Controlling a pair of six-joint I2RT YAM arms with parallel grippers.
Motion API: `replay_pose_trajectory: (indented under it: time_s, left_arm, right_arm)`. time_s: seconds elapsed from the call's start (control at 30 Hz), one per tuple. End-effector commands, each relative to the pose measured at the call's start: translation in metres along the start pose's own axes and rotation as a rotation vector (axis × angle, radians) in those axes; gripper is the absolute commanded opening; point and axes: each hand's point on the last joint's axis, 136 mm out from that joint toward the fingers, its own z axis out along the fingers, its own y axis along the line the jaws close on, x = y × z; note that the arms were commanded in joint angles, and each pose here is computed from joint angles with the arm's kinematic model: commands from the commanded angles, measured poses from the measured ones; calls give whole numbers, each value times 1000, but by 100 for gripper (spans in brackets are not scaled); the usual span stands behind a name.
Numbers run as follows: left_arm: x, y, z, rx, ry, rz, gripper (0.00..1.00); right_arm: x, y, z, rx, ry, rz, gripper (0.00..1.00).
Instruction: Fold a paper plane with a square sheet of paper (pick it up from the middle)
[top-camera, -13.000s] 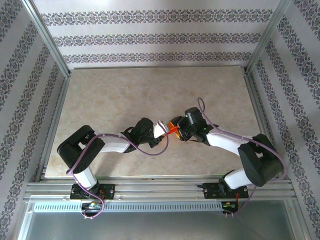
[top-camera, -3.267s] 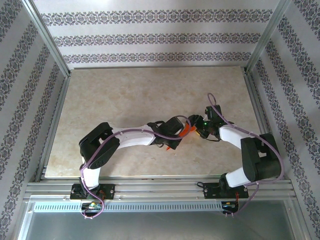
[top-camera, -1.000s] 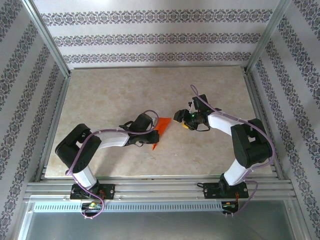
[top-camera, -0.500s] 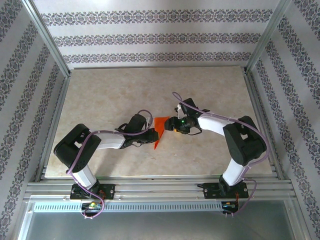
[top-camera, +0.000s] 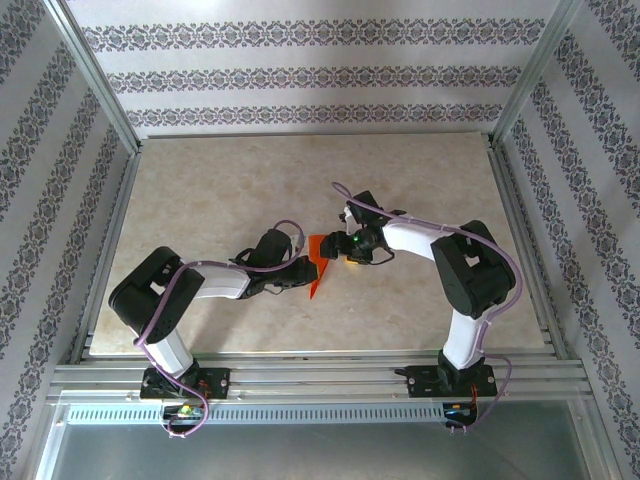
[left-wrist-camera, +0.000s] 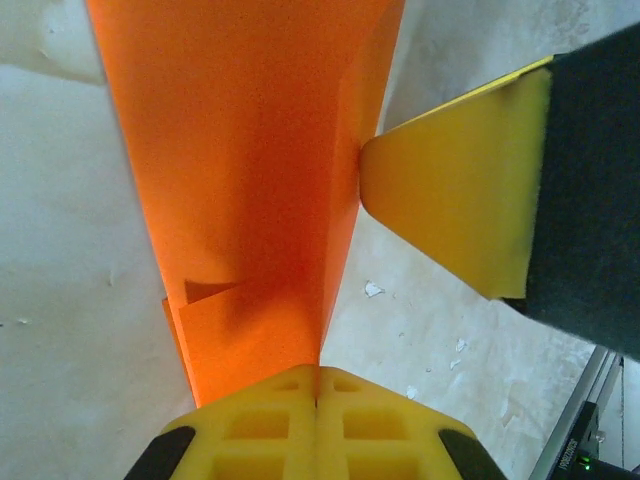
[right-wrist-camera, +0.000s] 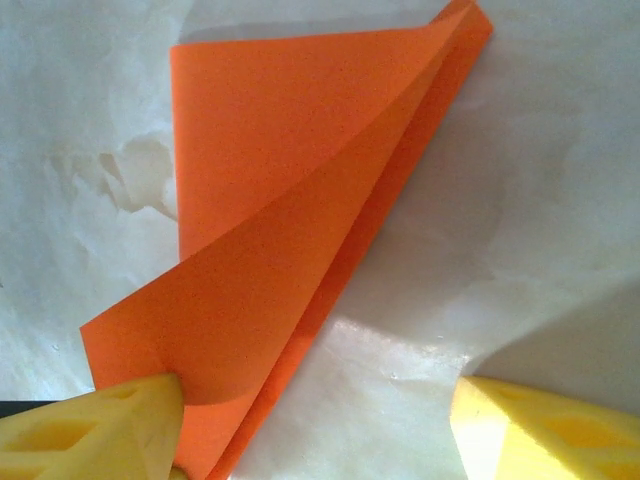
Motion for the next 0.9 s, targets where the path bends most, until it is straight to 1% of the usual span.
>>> replay_pose_trajectory:
  time_s: [0.0, 0.1, 0.3, 0.6, 0.87]
  left_arm:
    - [-3, 4, 2, 13, -5, -15, 5]
    - [-3, 3, 1, 12, -5, -12, 10]
    - [-4, 3, 0, 8, -7, -7, 14]
    - [-6, 1, -4, 2, -19, -9, 17]
    - [-11, 3, -12, -29, -47, -40, 19]
  right_arm:
    - [7, -11, 14, 67, 34, -16, 75]
    - [10, -15, 17, 91, 49, -11, 75]
    - [15, -26, 24, 157, 83, -7, 76]
    - [19, -36, 30, 240, 103, -9, 79]
    - [22, -41, 31, 275, 115, -13, 80]
